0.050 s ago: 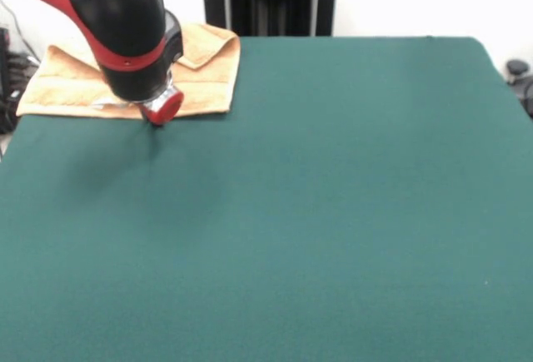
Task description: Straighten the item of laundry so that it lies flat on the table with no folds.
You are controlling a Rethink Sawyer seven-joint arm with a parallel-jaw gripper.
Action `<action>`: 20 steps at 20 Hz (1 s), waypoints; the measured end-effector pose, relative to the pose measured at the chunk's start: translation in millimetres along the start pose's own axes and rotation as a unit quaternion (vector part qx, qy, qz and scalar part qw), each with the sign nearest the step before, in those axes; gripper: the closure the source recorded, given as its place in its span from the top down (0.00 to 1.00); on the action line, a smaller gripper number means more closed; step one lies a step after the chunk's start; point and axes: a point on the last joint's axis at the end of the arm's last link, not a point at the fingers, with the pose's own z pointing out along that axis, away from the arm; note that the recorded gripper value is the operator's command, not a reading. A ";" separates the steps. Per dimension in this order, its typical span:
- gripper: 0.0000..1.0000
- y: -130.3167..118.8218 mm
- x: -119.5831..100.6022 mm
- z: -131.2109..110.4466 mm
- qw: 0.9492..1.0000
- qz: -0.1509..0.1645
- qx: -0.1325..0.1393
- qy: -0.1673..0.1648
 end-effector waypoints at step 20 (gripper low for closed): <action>0.00 5.4 0.9 -0.1 1.000 0.011 0.018 -0.004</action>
